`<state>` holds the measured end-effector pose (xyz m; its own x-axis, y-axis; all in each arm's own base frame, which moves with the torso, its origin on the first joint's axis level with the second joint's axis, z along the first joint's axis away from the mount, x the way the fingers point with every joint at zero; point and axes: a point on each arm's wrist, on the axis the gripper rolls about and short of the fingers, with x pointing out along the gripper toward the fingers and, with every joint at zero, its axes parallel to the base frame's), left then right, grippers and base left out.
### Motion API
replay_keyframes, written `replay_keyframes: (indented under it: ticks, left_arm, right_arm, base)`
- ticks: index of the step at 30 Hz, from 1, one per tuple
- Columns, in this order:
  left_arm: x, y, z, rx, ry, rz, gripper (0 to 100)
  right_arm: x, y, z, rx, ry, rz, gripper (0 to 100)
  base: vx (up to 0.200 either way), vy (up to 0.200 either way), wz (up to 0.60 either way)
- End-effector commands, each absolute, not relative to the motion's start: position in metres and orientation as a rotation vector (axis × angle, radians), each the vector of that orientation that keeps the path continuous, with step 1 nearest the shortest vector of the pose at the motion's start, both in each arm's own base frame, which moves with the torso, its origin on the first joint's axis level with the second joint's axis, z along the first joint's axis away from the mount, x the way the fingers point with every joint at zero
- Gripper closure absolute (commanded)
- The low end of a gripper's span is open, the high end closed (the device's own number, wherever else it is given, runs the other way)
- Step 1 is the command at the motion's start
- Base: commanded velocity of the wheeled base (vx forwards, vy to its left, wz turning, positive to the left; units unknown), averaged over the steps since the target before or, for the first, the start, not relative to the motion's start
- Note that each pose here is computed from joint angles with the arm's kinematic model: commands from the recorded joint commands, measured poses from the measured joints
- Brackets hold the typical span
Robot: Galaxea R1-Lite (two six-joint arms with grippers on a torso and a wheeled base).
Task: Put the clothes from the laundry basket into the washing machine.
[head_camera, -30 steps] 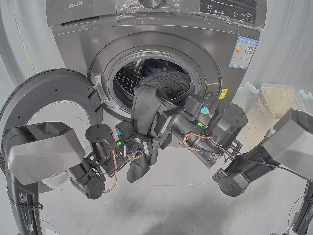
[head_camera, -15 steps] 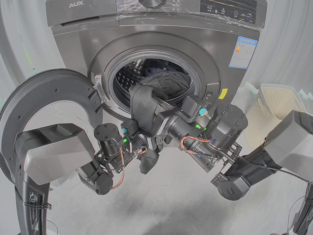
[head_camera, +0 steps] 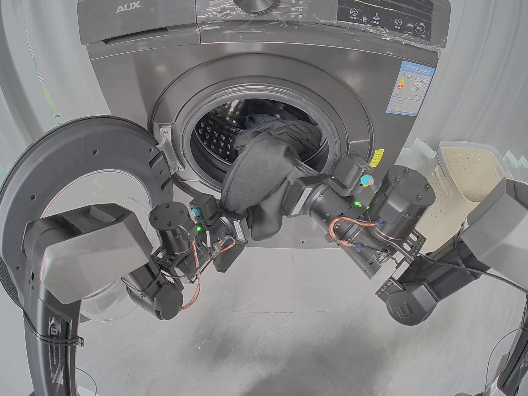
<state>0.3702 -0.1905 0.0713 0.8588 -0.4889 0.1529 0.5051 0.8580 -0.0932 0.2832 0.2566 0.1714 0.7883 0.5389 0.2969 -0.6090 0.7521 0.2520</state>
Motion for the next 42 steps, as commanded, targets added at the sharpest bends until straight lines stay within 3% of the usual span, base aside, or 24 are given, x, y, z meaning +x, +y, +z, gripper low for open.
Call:
replay_keyframes:
  ticks: [1, 9, 22, 23, 30, 33, 35, 42]
  left_arm:
    - [0.371, -0.18, 0.098, -0.155, -0.191, -0.496, 100]
    - [0.354, -0.182, 0.131, -0.209, -0.249, -0.513, 100]
    - [0.34, -0.188, 0.127, -0.204, -0.213, -0.544, 100]
    - [0.339, -0.187, 0.128, -0.204, -0.213, -0.544, 100]
    - [0.335, -0.182, 0.137, -0.215, -0.228, -0.538, 100]
    - [0.319, -0.175, 0.155, -0.233, -0.25, -0.566, 100]
    - [0.309, -0.172, 0.163, -0.258, -0.252, -0.592, 100]
    - [0.276, -0.155, 0.171, -0.29, -0.211, -0.662, 100]
  right_arm:
    - [0.29, 0.237, 0.159, 0.327, -0.166, 0.573, 100]
    - [0.286, 0.23, 0.129, 0.29, -0.056, 0.553, 100]
    - [0.281, 0.233, 0.122, 0.283, -0.037, 0.568, 100]
    - [0.28, 0.234, 0.121, 0.28, -0.03, 0.577, 0]
    - [0.26, 0.235, 0.102, 0.231, 0.056, 0.619, 0]
    - [0.229, 0.225, 0.073, 0.12, 0.195, 0.702, 0]
    - [0.221, 0.224, 0.068, 0.105, 0.215, 0.725, 0]
    - [0.224, 0.221, 0.077, 0.15, 0.148, 0.721, 0]
  base:
    - [0.0, 0.0, 0.0]
    - [0.0, 0.0, 0.0]
    - [0.0, 0.0, 0.0]
    - [0.0, 0.0, 0.0]
    - [0.0, 0.0, 0.0]
    - [0.0, 0.0, 0.0]
    - [0.0, 0.0, 0.0]
    - [0.0, 0.0, 0.0]
